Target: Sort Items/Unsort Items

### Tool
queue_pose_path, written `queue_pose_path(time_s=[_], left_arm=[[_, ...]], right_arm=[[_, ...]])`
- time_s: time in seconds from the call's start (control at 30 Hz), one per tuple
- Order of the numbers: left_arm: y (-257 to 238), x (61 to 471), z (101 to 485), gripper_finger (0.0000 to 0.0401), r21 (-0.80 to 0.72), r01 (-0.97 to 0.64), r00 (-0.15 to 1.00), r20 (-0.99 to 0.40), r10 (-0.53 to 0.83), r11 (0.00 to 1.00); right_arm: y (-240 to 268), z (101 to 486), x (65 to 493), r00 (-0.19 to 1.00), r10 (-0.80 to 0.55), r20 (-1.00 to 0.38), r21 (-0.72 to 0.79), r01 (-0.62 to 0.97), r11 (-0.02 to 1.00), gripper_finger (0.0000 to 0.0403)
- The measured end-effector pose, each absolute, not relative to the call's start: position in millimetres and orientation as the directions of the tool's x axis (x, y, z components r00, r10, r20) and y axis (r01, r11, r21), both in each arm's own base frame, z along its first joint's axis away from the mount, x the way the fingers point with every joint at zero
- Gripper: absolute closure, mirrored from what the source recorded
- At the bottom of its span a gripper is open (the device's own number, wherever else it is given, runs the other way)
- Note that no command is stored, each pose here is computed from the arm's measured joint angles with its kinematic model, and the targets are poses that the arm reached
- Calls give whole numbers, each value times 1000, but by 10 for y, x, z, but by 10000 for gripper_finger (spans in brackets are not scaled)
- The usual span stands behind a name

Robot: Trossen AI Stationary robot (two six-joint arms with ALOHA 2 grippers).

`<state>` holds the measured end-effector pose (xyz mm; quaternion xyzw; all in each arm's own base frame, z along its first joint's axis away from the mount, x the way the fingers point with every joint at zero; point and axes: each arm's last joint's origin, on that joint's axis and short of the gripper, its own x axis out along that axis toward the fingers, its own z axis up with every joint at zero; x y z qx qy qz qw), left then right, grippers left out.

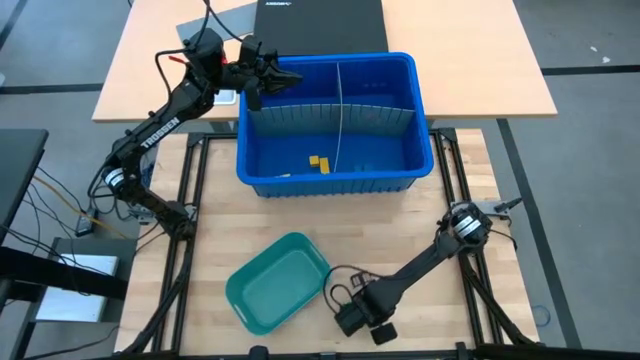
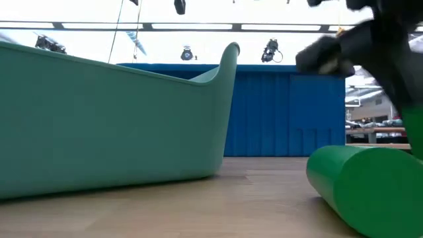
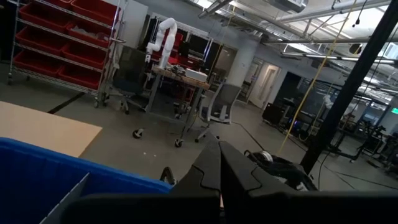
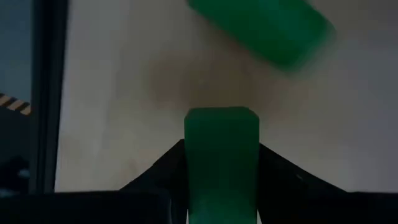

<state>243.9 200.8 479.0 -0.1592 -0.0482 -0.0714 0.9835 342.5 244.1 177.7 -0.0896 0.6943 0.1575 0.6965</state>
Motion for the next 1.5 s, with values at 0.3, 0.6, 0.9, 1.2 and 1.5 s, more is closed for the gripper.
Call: queue_pose_path(time_s=[0.3, 0.6, 0.9, 1.2, 1.5], left_arm=[[2019, 2396, 4780, 400, -297, 245, 969, 96, -226, 923], [2147, 2283, 4802, 400, -274, 182, 981, 113, -156, 944], [2305, 2124, 4805, 400, -277, 114, 990, 116, -84, 954], [2338, 2106, 4809, 400, -280, 52, 992, 126, -17, 959], [2372, 2109, 4811, 400, -313, -61, 983, 144, 111, 948]], right_arm=[[1980, 2775, 3230, 63, 3, -998, 0, -49, 999, 274], [984, 3384, 3288, 306, -283, -909, -187, 307, 933, 274], [-639, 3901, 3612, 614, -501, -611, -116, 556, 823, 274], [-2204, 3895, 3576, 675, -649, -349, -48, 679, 732, 274], [-2825, 3424, 3635, 683, -628, -374, 111, 705, 700, 263]])
